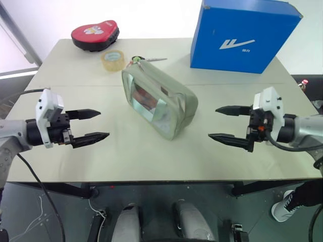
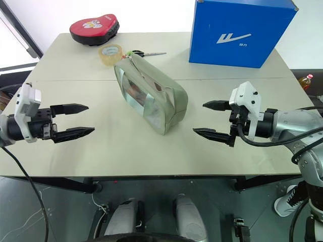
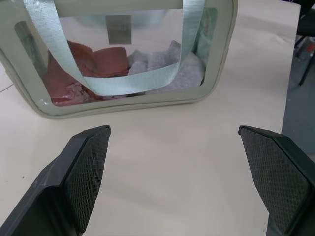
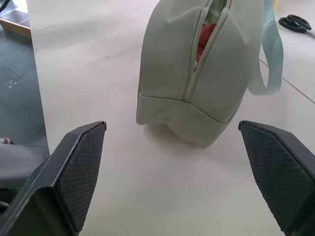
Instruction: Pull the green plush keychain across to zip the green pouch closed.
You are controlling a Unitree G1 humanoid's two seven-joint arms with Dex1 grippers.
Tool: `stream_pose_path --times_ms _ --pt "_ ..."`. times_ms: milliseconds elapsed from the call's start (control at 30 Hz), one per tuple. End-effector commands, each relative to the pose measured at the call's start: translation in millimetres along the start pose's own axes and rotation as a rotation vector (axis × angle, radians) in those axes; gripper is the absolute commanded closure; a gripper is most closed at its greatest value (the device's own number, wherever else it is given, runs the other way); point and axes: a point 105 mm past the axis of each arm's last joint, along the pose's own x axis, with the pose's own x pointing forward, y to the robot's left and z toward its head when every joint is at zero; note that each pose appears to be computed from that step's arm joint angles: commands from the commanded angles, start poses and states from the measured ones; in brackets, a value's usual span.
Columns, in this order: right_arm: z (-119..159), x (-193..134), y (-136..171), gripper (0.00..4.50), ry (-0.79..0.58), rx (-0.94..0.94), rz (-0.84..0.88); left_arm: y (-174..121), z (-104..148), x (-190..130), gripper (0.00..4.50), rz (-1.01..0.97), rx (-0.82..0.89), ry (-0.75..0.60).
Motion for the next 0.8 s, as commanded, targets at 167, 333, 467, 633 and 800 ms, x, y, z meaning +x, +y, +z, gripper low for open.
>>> stream_pose_path --times_ms 167,333,467,633,800 --pt "8.6 0.9 5.2 0.00 -0.021 -0.047 -0.004 -4.9 11.3 4.7 0.06 -0.030 0.025 -0.023" --pt "9.2 1.3 5.4 0.00 -0.021 -0.049 -0.004 -5.4 10.4 4.9 0.06 -0.040 0.030 -0.019" --pt "9.9 0.9 6.0 0.00 -0.018 -0.051 0.000 -5.5 10.1 4.6 0.06 -0.046 0.030 -0.015" --pt "10.0 0.2 6.8 0.00 -0.016 -0.051 0.002 -6.3 11.0 2.6 0.06 -0.055 0.030 -0.011" --pt "11.3 -0.1 7.5 0.00 -0.022 -0.052 0.005 -7.2 11.6 2.5 0.06 -0.059 0.031 -0.008"
